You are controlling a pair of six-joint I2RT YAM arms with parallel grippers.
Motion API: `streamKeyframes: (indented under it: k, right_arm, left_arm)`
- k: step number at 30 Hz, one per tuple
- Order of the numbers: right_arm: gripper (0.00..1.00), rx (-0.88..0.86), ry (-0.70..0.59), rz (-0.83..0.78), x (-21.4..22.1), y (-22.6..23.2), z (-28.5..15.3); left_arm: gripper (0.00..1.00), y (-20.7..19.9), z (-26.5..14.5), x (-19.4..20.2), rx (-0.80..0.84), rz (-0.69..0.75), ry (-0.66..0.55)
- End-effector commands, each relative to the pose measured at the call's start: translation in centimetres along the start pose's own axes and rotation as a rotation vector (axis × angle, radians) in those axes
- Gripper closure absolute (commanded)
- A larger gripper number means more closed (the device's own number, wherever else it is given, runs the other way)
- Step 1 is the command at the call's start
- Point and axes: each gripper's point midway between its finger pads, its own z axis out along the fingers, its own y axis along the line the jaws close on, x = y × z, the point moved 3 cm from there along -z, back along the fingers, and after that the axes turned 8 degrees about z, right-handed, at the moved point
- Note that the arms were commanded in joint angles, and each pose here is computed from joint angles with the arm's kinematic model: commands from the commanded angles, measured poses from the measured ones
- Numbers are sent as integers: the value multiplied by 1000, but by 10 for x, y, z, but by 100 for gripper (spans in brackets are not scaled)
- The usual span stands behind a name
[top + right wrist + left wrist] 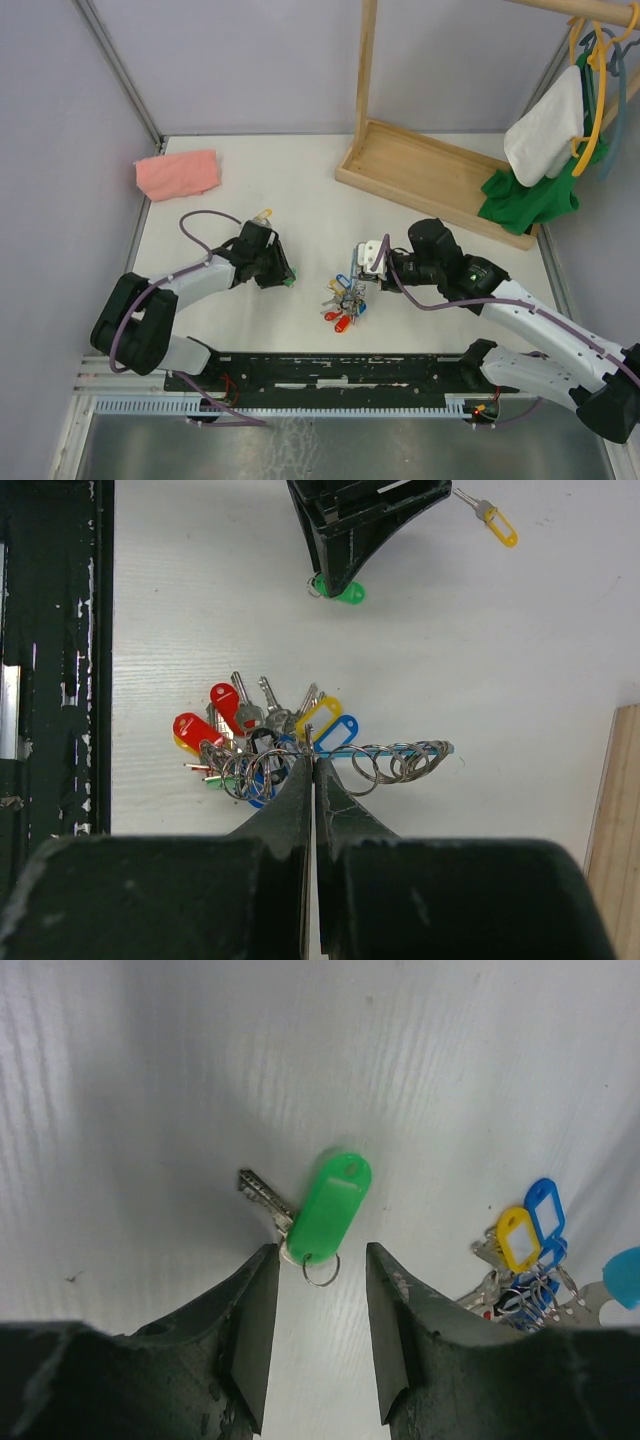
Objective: Put the keys on the keyring
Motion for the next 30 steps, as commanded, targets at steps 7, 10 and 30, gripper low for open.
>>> streamKeyframes:
  k: [7,10,30]
  right_arm:
    - [99,21,-96,-75,-29,-4,-7]
    - [99,22,-94,-78,-29,-4,-7]
    - [99,31,-79,-99,-29,-1,-15]
  left_arm:
    - [52,-59,16,-16,232,-36,-25]
    - [51,-74,16,-30,241,12,-52]
    - [59,-84,8,-31,-243,810,-46]
